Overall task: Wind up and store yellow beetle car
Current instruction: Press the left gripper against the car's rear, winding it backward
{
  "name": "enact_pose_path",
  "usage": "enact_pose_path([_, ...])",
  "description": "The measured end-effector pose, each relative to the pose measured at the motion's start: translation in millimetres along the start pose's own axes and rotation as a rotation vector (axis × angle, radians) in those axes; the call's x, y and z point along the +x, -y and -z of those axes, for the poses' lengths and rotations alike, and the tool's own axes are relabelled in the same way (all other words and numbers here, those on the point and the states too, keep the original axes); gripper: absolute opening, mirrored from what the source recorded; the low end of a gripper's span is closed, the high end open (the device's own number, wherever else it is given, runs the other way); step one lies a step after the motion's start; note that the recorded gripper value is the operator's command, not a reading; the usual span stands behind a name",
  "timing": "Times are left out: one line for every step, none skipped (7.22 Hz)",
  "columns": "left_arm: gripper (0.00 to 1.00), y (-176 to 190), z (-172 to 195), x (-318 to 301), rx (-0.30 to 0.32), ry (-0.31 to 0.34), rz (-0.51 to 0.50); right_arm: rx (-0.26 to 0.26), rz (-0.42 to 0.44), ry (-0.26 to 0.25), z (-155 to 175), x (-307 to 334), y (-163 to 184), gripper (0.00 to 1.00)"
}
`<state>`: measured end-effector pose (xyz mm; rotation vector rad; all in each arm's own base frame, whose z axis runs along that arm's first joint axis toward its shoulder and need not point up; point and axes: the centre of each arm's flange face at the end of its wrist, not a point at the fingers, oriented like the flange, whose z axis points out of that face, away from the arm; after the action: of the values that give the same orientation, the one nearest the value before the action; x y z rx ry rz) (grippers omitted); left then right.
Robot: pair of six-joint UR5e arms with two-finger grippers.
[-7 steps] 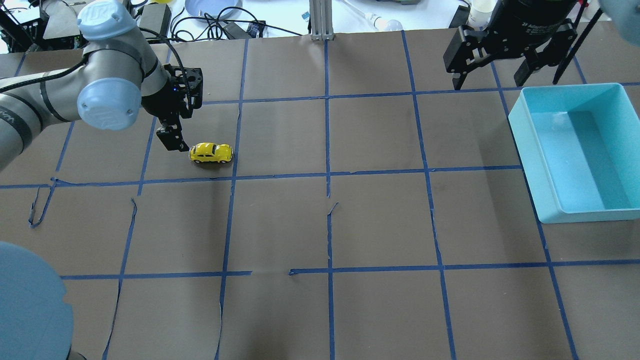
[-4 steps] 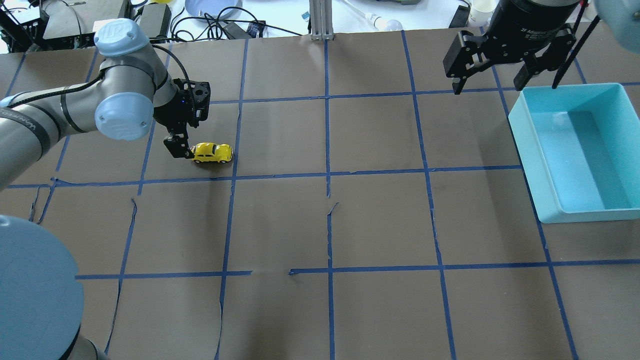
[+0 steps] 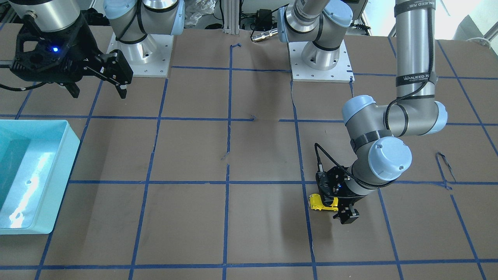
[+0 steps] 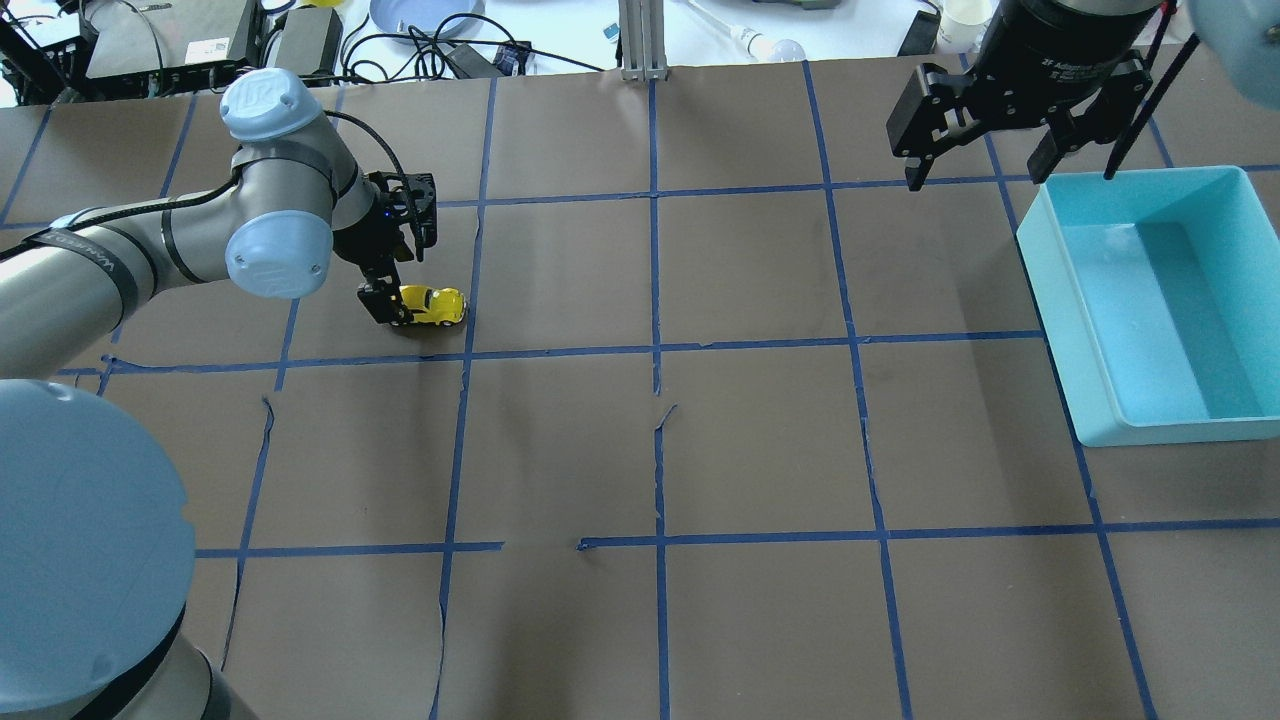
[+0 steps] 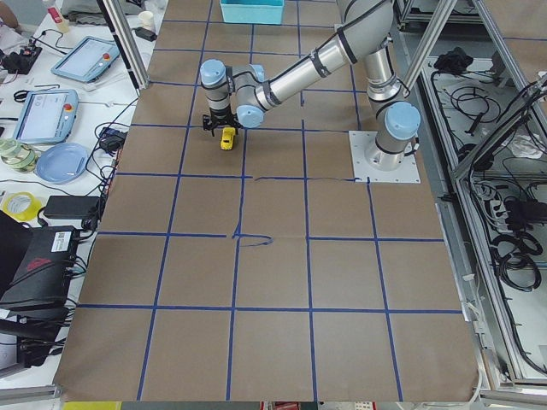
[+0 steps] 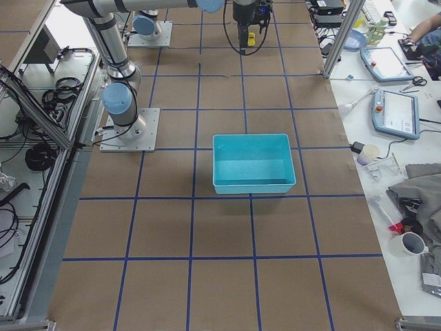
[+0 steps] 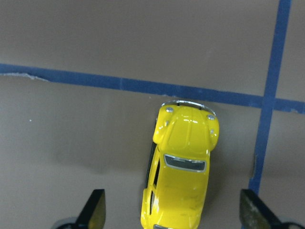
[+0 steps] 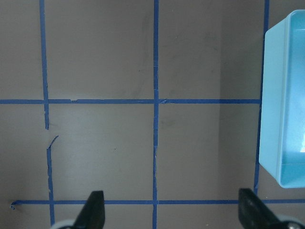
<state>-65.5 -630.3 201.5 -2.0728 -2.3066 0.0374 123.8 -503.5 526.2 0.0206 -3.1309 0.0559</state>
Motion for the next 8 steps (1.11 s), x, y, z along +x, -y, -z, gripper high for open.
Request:
enact_pose_path([1.00,5,-1,1,-0.001,0.001,-0.032,0.000,0.000,0.001,0,0,0,1.00])
enact_pose_path([0.98,8,-1,2,-0.004,0.004,-0.059,0.000,0.001,0.001,0,0,0,1.00])
enact_pose_path([0.98,8,-1,3,-0.006,0.013,-0.070,0.000,0.001,0.001,0,0,0,1.00])
enact_pose_path([0.99,8,-3,5,-0.008,0.030,-0.073,0.000,0.001,0.000,0,0,0,1.00])
enact_pose_path([0.99,7,-8,8,-0.008,0.043,-0.069,0.000,0.001,-0.001,0,0,0,1.00])
enact_pose_path([0.98,6,-12,11,-0.009,0.049,-0.062,0.001,0.001,-0.001,0,0,0,1.00])
enact_pose_path([0.90,5,-13,13,-0.009,0.051,-0.058,0.001,0.001,-0.001,1,0,0,1.00])
enact_pose_path([0.88,4,-13,14,-0.009,0.052,-0.055,0.002,0.001,0.001,0,0,0,1.00])
